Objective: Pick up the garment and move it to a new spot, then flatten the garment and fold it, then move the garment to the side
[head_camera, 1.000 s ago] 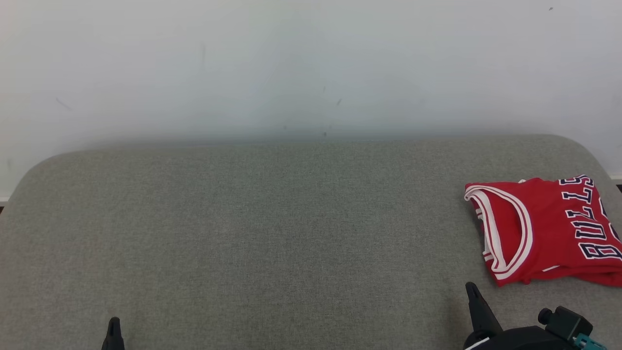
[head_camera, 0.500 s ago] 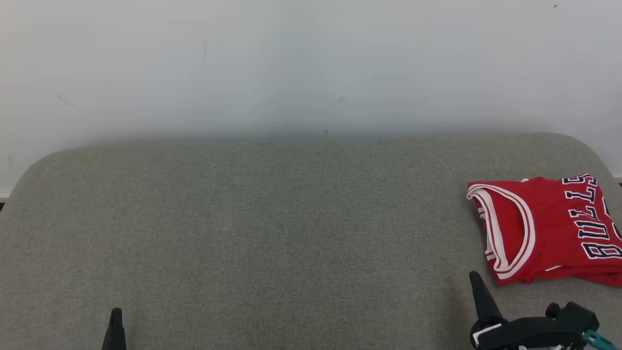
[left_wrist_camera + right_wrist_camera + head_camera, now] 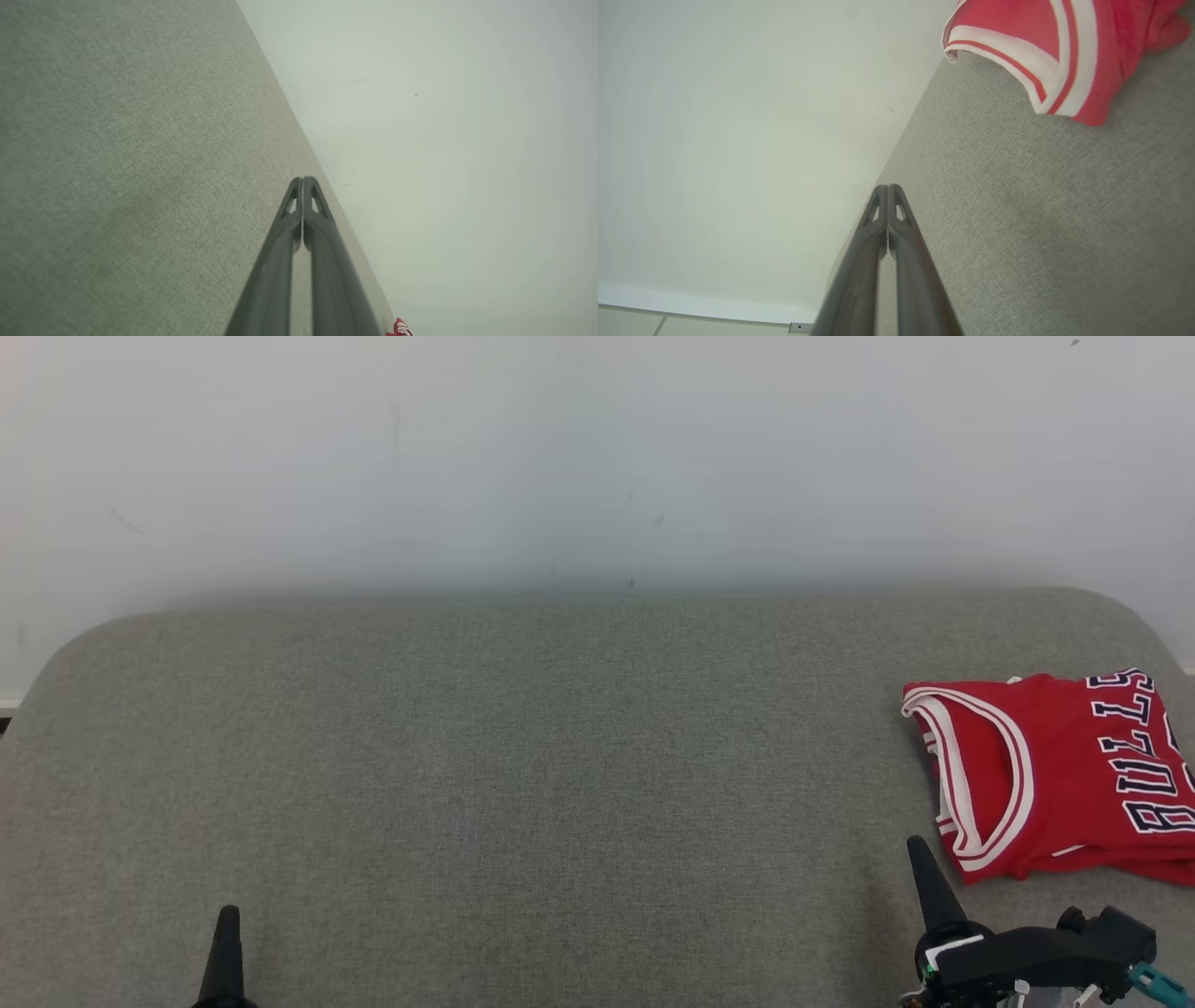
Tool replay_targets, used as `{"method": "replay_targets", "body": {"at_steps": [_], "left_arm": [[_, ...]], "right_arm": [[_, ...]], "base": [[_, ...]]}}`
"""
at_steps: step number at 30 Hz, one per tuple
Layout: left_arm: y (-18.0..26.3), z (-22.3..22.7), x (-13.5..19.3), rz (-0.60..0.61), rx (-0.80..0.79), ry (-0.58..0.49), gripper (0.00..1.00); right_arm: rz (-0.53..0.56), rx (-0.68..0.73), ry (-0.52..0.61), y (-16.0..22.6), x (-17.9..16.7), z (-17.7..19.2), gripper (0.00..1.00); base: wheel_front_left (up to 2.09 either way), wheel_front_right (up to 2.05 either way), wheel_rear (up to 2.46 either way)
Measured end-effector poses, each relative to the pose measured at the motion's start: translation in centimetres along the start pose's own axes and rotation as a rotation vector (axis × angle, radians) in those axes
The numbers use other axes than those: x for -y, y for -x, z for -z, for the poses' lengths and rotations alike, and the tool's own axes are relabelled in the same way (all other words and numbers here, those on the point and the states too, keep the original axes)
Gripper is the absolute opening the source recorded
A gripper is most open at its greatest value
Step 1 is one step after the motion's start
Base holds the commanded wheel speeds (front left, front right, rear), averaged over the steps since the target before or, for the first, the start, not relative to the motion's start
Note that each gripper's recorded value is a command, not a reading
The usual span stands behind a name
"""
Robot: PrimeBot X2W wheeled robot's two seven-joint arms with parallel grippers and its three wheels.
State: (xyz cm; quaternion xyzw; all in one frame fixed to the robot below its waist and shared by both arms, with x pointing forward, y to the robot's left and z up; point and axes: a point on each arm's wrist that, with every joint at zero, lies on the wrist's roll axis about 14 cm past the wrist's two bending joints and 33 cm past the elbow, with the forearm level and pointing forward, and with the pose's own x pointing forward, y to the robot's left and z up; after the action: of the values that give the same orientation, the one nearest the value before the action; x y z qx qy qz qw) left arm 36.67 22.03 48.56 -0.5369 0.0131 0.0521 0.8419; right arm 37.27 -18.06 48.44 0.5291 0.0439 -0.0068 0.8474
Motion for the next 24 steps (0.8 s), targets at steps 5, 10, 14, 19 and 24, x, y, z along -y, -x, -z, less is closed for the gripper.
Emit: {"method": "replay_targets", "body": {"at_steps": [5,10,14,19,24], "left_arm": [[-0.07,0.09,-0.06,-0.001,-0.008,0.042,0.0],[-0.46,-0.01,0.4,0.012,-0.011,0.086,0.0],[-0.5,0.01,0.36,0.012,-0.013,0.125,0.0],[-0.83,-0.05,0.76,0.024,-0.018,0.161,0.0],[-0.91,-0.03,0.8,0.026,-0.022,0.203,0.0]], "right_arm": [[-0.004,0.006,-0.048,-0.16,-0.14,-0.16,0.0],[-0.007,0.008,-0.096,-0.3,-0.23,-0.2,0.0],[-0.016,0.013,-0.129,-0.55,-0.52,-0.4,0.0],[-0.025,0.02,-0.171,-0.8,-0.8,-0.6,0.0],[-0.027,0.019,-0.214,-0.9,-0.83,-0.63,0.0]], "base": [[0.0,0.0,0.0],[0.0,0.0,0.0],[0.0,0.0,0.0],[0.0,0.0,0.0],[0.0,0.0,0.0]]}}
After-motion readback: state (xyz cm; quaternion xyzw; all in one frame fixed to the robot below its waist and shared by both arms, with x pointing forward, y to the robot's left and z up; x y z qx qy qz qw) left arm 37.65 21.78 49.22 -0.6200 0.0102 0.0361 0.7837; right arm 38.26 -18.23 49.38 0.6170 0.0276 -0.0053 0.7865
